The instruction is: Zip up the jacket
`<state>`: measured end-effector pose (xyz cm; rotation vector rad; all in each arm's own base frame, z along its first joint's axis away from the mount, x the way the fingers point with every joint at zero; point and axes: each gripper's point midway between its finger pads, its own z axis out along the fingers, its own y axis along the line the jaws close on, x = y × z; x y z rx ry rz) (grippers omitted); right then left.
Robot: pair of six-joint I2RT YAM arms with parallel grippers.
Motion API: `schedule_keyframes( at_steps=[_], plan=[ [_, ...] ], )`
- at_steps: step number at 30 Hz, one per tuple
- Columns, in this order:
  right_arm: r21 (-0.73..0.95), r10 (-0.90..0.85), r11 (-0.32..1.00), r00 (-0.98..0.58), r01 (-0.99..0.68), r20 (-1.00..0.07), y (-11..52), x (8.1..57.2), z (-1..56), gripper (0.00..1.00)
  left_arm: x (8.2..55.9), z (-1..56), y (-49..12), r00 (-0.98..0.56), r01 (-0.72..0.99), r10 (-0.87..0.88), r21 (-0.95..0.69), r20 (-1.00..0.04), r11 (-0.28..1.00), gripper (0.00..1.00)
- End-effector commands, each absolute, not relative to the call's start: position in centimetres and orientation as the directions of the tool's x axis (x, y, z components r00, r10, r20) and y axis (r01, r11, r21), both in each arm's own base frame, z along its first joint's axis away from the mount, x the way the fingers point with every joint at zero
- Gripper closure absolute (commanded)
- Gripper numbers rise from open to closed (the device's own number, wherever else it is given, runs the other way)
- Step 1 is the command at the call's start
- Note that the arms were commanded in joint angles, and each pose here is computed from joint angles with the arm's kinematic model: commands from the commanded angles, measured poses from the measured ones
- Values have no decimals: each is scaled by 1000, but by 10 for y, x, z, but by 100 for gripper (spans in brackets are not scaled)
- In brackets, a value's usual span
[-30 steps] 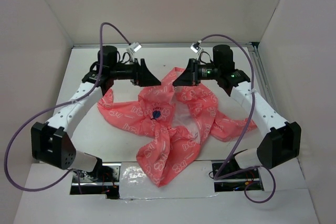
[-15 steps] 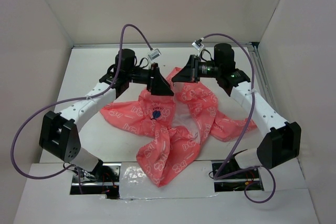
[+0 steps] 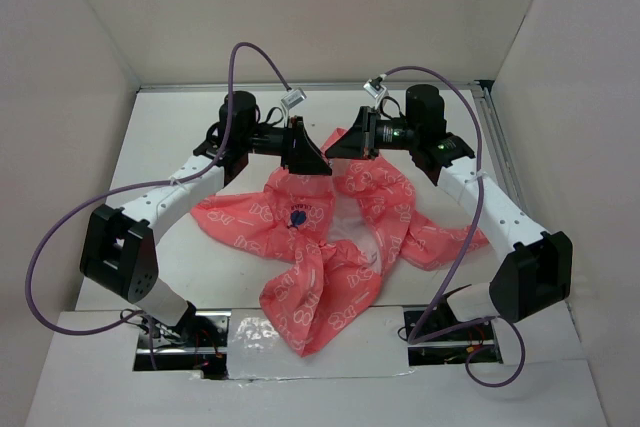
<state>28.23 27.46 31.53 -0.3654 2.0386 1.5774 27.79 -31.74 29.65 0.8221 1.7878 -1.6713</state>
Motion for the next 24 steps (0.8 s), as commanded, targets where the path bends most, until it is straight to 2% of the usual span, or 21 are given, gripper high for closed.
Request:
schedule_keyframes(
  at_steps=[1,3,4,6,7,8,9,14,15,17,19,21,24],
  plan=[
    [781,89,255,-790,-570,-606,272,275,324,100,269,316,-312,-593,803,49,-595,-804,-36,35],
    [780,87,233,-786,-581,-612,274,274,327,100,267,319,-311,-587,807,51,-589,-808,-53,44],
    [784,91,228,-789,-578,-608,275,274,329,100,267,318,-312,-589,804,54,-591,-806,-58,51],
    [778,84,223,-783,-588,-616,278,274,331,100,265,318,-312,-591,799,69,-595,-804,-89,58],
    [774,80,226,-780,-592,-620,279,273,331,100,265,319,-312,-593,796,71,-597,-802,-93,68],
    [774,80,234,-782,-588,-618,280,274,330,100,264,317,-312,-602,789,76,-607,-795,-97,74],
    [775,77,240,-785,-584,-615,280,274,328,100,267,316,-312,-608,786,69,-612,-791,-87,76],
    [786,86,246,-795,-567,-600,280,274,324,100,267,320,-313,-621,776,56,-624,-782,-94,76],
    [788,91,260,-799,-558,-595,281,275,321,100,267,321,-313,-635,766,47,-636,-771,-92,83],
    [790,102,263,-799,-553,-593,283,275,322,100,270,321,-313,-648,754,50,-650,-760,-97,87],
    [796,124,277,-802,-538,-585,284,277,320,100,272,321,-314,-665,738,56,-667,-745,-102,80],
    [802,151,278,-800,-529,-580,285,277,322,100,273,321,-315,-670,733,60,-672,-740,-100,68],
    [798,167,296,-794,-525,-584,286,277,322,100,273,321,-316,-678,729,51,-679,-734,-87,65]
  ],
)
